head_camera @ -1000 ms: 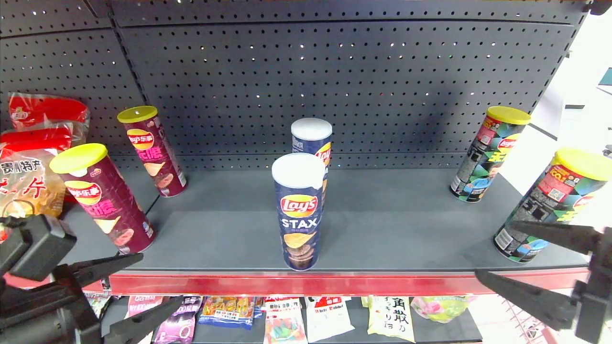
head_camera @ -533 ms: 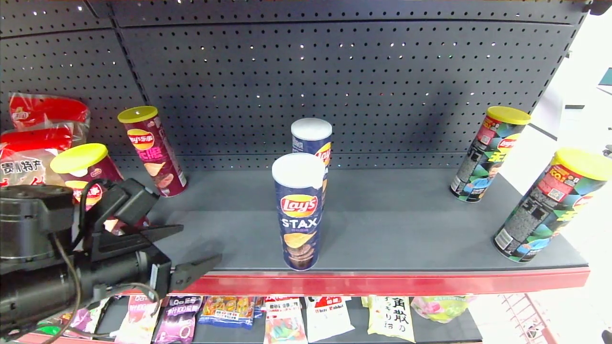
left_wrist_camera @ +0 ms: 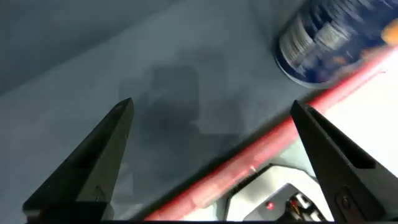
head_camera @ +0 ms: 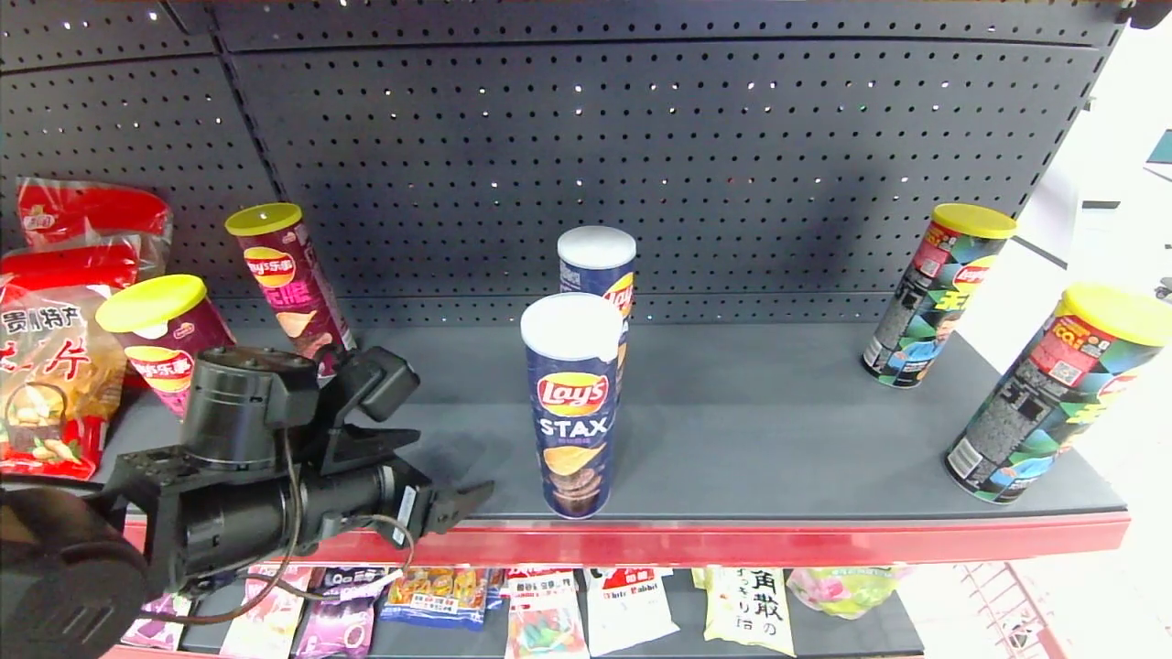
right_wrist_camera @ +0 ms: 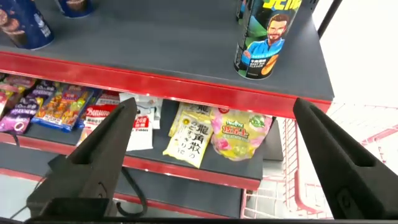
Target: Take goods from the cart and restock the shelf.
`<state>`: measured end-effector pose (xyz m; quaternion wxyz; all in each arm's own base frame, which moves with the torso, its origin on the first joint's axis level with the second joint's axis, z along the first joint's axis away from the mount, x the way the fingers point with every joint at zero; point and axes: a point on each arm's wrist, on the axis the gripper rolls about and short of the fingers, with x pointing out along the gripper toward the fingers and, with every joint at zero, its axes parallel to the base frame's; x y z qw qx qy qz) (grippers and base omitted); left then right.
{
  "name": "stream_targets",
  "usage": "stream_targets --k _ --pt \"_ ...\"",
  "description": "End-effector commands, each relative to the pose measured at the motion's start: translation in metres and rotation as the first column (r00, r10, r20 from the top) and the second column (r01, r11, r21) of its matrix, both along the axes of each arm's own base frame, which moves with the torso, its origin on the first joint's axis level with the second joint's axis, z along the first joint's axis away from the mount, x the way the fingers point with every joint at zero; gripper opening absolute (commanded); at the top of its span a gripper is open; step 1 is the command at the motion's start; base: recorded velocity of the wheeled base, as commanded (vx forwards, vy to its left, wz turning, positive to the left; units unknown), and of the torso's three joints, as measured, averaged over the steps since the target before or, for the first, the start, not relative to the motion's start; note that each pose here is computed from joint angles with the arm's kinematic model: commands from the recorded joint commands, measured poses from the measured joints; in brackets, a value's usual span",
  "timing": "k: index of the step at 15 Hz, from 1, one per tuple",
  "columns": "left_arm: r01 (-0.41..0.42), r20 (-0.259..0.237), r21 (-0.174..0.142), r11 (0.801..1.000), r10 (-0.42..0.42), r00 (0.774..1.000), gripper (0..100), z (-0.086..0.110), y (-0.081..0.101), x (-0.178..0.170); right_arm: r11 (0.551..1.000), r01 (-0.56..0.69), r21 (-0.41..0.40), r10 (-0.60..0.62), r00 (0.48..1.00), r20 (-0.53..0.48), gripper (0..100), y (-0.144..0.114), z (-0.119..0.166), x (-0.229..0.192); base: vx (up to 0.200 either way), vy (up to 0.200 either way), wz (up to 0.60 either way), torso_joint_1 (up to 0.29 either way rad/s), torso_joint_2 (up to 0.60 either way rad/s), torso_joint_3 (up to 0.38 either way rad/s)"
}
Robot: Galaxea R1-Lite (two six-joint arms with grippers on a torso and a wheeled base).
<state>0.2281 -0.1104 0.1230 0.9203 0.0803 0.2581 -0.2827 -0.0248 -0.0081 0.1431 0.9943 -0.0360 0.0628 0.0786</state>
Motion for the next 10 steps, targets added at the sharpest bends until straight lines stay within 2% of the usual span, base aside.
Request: stream_targets --k 1,4,10 --pt "-0.006 -0.011 0.018 1.0 0.006 1.0 100 -0.005 -0.007 0.01 1.0 0.0 0.003 0.0 1.0 0.007 100 0.0 -0.001 -0.001 0.0 0.0 0.0 0.0 0.0 0.0" --pt "0.0 -0.002 0.022 1.0 0.0 1.0 100 -0.007 -0.02 0.024 1.0 0.0 0.007 0.0 1.0 0.008 100 0.0 -0.003 -0.002 0.0 0.0 0.0 0.0 0.0 0.0" --pt "0.016 0.001 0.018 1.0 -0.016 1.0 100 -0.009 -0.033 0.038 1.0 0.002 0.007 -0.002 1.0 0.009 100 -0.001 -0.003 -0.002 0.0 0.0 0.0 0.0 0.0 0.0"
